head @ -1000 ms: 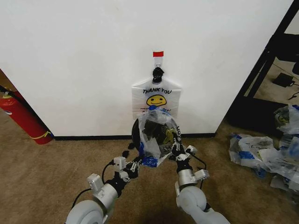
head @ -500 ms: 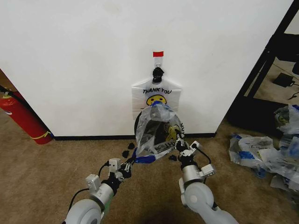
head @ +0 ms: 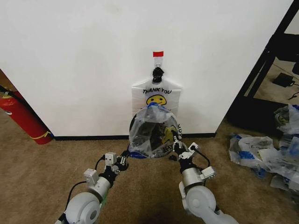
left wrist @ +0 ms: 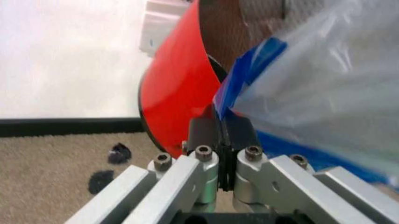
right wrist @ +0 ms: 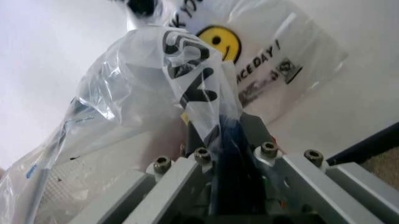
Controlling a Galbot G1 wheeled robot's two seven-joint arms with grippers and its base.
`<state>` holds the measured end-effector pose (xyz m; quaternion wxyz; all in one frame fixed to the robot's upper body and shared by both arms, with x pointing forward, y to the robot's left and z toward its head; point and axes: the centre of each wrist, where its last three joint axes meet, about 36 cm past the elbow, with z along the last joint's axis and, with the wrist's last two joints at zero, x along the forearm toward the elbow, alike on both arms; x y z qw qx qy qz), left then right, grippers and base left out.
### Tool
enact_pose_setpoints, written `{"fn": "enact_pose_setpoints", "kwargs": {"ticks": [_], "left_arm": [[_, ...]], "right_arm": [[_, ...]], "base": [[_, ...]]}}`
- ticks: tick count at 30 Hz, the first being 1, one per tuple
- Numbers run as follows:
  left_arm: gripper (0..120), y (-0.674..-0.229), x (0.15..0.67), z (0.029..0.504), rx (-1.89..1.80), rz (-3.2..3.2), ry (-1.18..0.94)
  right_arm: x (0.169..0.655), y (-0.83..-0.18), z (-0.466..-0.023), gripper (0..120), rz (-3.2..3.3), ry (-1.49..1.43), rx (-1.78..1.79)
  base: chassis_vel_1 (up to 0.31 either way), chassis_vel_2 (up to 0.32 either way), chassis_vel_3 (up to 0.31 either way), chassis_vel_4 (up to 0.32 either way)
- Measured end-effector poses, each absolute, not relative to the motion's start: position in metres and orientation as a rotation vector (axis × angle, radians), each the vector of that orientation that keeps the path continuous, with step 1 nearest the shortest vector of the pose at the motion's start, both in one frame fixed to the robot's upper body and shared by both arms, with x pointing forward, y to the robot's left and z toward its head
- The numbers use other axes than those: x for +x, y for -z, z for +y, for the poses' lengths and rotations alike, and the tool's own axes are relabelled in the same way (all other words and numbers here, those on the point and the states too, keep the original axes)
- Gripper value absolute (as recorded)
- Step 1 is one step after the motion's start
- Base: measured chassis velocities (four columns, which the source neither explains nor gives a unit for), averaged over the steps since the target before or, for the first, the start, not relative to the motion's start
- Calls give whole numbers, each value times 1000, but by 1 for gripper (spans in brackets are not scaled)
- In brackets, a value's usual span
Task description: Pick up the garbage bag from the wall and place it over the trash bin.
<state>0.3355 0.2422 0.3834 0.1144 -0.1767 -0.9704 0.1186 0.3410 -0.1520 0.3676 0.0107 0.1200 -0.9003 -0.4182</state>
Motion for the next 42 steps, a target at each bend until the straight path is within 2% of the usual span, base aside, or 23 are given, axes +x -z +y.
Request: {"fn": "enact_pose_setpoints", "kwargs": {"ticks": [11,27,29,35,36,42], "left_arm": [[0,-383,349,263,-497,-2876,-267],[0,-368,347,266,-433,-2850,-211],[3,-368,348,267,-421,-2850,-207],[27,-366,351,269,-347,-2854,-193],[27,-366,351,269,-347,-2854,-193],[52,-365,348,272,-343,-2883,-146]], "right_arm": [[348,-348,-179,1,-2884,1066,432],[353,-341,-191,1,-2900,1011,524],[353,-341,-191,1,-2903,1004,525],[354,-334,-198,1,-2924,931,583],[354,-334,-198,1,-2924,931,583],[356,-319,-209,1,-2968,815,665]], "base": [[0,0,0,0],[0,0,0,0],[0,0,0,0],[0,0,0,0],[0,0,0,0],[0,0,0,0]]}}
